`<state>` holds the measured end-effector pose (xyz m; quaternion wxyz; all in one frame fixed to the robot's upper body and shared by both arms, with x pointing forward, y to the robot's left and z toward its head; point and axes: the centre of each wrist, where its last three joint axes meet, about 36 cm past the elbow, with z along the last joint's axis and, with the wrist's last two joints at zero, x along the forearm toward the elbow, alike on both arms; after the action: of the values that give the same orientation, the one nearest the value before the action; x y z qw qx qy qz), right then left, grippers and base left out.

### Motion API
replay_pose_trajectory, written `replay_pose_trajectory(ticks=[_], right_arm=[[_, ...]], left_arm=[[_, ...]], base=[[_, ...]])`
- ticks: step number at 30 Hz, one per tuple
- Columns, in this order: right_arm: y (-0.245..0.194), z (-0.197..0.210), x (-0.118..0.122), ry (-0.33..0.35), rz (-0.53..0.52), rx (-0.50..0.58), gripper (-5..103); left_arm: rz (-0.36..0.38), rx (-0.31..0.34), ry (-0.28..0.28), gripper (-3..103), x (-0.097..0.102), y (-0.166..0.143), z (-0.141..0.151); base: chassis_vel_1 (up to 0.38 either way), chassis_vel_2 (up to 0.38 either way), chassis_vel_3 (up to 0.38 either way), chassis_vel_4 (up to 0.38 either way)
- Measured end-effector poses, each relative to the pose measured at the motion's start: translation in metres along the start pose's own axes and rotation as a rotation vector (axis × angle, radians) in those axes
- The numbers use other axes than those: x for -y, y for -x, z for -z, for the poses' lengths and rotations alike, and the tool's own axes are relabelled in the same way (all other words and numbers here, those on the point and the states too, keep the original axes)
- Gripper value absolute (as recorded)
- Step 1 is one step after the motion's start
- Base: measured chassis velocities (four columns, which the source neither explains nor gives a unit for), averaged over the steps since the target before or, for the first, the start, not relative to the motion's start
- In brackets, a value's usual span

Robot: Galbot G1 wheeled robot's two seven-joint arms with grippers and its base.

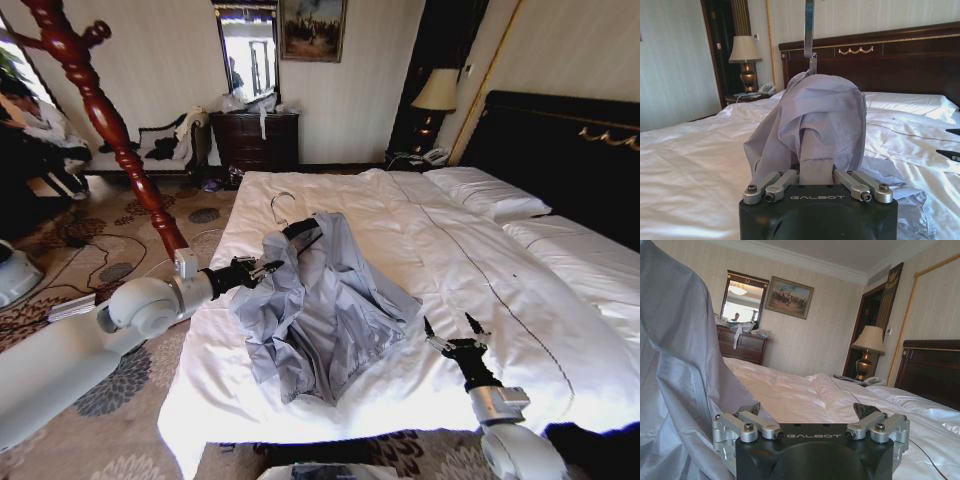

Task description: Pick up the clothes from the bed and hang them on the clothes hanger.

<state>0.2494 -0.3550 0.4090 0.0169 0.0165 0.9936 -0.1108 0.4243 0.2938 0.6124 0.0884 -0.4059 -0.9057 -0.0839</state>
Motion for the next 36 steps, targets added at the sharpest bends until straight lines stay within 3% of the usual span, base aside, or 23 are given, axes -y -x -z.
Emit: replay_pose_trajectory(ticks=[11,24,27,33,36], right_arm=[[0.001,0.0,0.0,0.0,0.002,0.002,100],[0.002,0.001,0.0,0.001,0.002,0.001,100],[0.002,0.001,0.0,0.002,0.002,0.001,100],[0.002,0.001,0.0,0.002,0.002,0.001,100],[0.002,0.001,0.0,0.002,0.001,0.0,100]], left_arm=[[0.084,0.035,-0.041,16,0.003,0.004,-0.002],[0.27,0.042,-0.145,16,-0.001,0.009,0.022],[0.332,0.016,-0.19,16,0.0,0.009,0.036],[0.392,0.003,-0.201,16,-0.007,0.007,0.063],[0.438,0.013,-0.193,16,-0.018,0.003,0.093]], base=[[0.0,0.0,0.0,0.0],[0.0,0.0,0.0,0.0],[0.0,0.0,0.0,0.0],[0.0,0.0,0.0,0.0],[0.0,0.0,0.0,0.0]])
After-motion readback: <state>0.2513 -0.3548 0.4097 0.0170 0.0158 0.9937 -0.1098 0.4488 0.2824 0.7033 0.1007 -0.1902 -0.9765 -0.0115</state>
